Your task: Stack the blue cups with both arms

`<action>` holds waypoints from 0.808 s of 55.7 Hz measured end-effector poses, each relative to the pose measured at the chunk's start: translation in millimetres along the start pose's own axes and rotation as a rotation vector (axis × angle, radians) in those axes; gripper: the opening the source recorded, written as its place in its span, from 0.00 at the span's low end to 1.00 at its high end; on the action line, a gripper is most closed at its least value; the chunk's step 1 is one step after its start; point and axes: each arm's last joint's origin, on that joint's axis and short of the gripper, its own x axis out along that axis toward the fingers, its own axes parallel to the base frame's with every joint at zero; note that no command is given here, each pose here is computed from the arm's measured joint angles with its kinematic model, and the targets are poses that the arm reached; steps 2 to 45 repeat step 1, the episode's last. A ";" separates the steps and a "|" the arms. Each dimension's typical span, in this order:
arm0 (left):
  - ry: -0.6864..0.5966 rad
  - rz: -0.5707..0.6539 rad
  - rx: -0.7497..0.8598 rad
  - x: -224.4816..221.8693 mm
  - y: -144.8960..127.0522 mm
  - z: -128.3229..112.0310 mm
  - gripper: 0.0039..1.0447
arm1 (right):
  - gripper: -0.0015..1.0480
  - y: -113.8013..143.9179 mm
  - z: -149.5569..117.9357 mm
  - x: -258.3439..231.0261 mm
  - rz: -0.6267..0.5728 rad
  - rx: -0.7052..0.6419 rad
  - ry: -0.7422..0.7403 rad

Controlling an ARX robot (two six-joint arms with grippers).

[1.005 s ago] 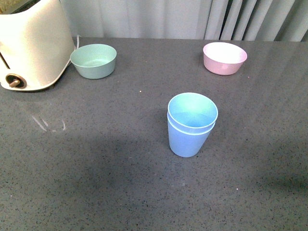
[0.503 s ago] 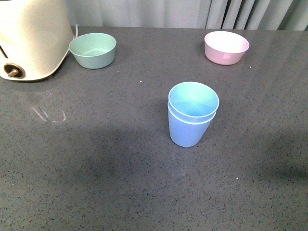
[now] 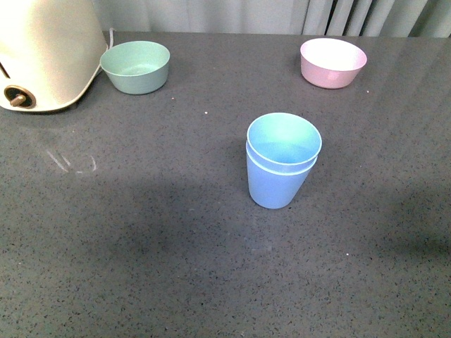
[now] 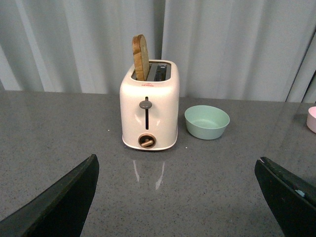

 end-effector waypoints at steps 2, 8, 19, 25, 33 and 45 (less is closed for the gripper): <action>0.000 0.000 0.000 0.0 0.0 0.0 0.92 | 0.91 0.0 0.0 0.0 0.000 0.000 0.000; 0.000 0.000 0.000 0.0 0.0 0.0 0.92 | 0.91 0.0 0.0 0.0 0.000 0.000 0.000; 0.000 0.000 0.000 0.0 0.0 0.0 0.92 | 0.91 0.0 0.0 0.0 0.000 0.000 0.000; 0.000 0.000 0.000 0.0 0.0 0.0 0.92 | 0.91 0.0 0.0 0.0 0.000 0.000 0.000; 0.000 0.000 0.000 0.0 0.0 0.0 0.92 | 0.91 0.0 0.0 0.0 0.000 0.000 0.000; 0.000 0.000 0.000 0.0 0.0 0.0 0.92 | 0.91 0.0 0.0 0.0 0.000 0.000 0.000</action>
